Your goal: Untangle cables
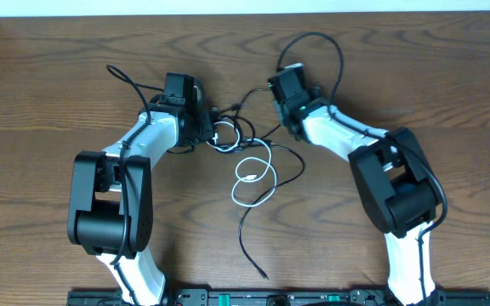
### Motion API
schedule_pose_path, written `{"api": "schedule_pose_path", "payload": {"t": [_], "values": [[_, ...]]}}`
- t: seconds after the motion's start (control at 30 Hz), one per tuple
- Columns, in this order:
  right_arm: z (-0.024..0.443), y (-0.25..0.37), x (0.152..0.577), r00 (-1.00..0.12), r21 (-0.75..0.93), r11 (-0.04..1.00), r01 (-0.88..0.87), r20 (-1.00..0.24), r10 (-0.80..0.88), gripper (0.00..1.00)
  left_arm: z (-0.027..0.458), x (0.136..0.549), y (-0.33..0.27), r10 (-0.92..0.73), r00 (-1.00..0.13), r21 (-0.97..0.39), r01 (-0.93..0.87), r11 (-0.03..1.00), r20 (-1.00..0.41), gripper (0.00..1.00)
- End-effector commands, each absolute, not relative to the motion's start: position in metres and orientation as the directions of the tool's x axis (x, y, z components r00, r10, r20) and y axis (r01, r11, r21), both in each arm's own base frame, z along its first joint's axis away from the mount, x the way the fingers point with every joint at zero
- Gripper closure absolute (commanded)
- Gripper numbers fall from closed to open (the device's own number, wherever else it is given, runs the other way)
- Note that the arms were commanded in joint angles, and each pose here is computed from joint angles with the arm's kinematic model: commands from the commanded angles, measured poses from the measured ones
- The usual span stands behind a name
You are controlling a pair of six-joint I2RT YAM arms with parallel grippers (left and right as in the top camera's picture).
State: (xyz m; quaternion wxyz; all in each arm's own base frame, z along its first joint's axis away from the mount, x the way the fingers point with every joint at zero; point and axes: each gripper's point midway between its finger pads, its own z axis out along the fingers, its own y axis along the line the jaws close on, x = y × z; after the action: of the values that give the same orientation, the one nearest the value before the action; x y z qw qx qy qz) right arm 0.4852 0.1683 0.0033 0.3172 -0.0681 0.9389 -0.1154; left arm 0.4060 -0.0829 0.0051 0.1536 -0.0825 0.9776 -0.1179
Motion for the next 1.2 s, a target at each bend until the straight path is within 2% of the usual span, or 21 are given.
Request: {"api": "schedule_pose_path", "payload": {"t": [0.0, 0.2, 0.33, 0.47, 0.53, 0.63, 0.73, 0.8, 0.83, 1.0, 1.17], "values": [[-0.091, 0.094, 0.426, -0.940, -0.388, 0.921, -0.036, -0.301, -0.164, 0.33, -0.005, 0.402, -0.076, -0.205, -0.942, -0.223, -0.147, 0.964, -0.265, 0.86], [-0.098, 0.054, 0.413, -0.968, -0.349, 0.930, 0.117, -0.250, 0.028, 0.31, -0.005, 0.402, -0.075, -0.211, -0.941, -0.224, -0.153, 0.962, -0.264, 0.86], [-0.108, 0.068, 0.409, -0.976, -0.176, 0.975, 0.133, -0.195, 0.097, 0.31, -0.005, 0.402, -0.076, -0.230, -0.939, -0.239, -0.169, 0.956, -0.256, 0.86], [-0.111, 0.098, 0.413, -0.979, 0.000, 0.994, 0.107, -0.173, 0.106, 0.39, 0.003, 0.402, -0.102, -0.221, -0.949, -0.376, -0.124, 0.918, -0.227, 0.77], [-0.111, 0.112, 0.414, -0.982, 0.042, 0.998, 0.046, -0.180, 0.053, 0.42, 0.006, 0.402, -0.112, -0.214, -0.953, -0.427, -0.104, 0.898, -0.217, 0.73], [-0.110, 0.133, 0.413, -0.979, 0.072, 0.994, -0.082, -0.190, -0.067, 0.46, 0.007, 0.403, -0.113, -0.213, -0.953, -0.435, -0.101, 0.895, -0.218, 0.70], [-0.109, 0.154, 0.409, -0.962, 0.063, 0.979, -0.195, -0.206, -0.178, 0.47, 0.007, 0.403, -0.113, -0.214, -0.952, -0.435, -0.101, 0.895, -0.218, 0.68], [-0.109, 0.168, 0.405, -0.941, 0.052, 0.959, -0.278, -0.216, -0.261, 0.48, 0.007, 0.403, -0.113, -0.214, -0.952, -0.435, -0.101, 0.895, -0.219, 0.61], [-0.108, 0.174, 0.403, -0.928, 0.046, 0.948, -0.316, -0.222, -0.299, 0.48, 0.007, 0.403, -0.113, -0.214, -0.952, -0.435, -0.101, 0.895, -0.219, 0.61], [-0.107, 0.202, 0.394, -0.849, -0.027, 0.876, -0.481, -0.236, -0.473, 0.49, 0.008, 0.405, -0.113, -0.214, -0.950, -0.436, -0.098, 0.894, -0.226, 0.60], [-0.106, 0.233, 0.378, -0.712, -0.075, 0.742, -0.666, -0.233, -0.662, 0.48, 0.007, 0.406, -0.110, -0.216, -0.948, -0.423, -0.102, 0.900, -0.233, 0.60]]}}
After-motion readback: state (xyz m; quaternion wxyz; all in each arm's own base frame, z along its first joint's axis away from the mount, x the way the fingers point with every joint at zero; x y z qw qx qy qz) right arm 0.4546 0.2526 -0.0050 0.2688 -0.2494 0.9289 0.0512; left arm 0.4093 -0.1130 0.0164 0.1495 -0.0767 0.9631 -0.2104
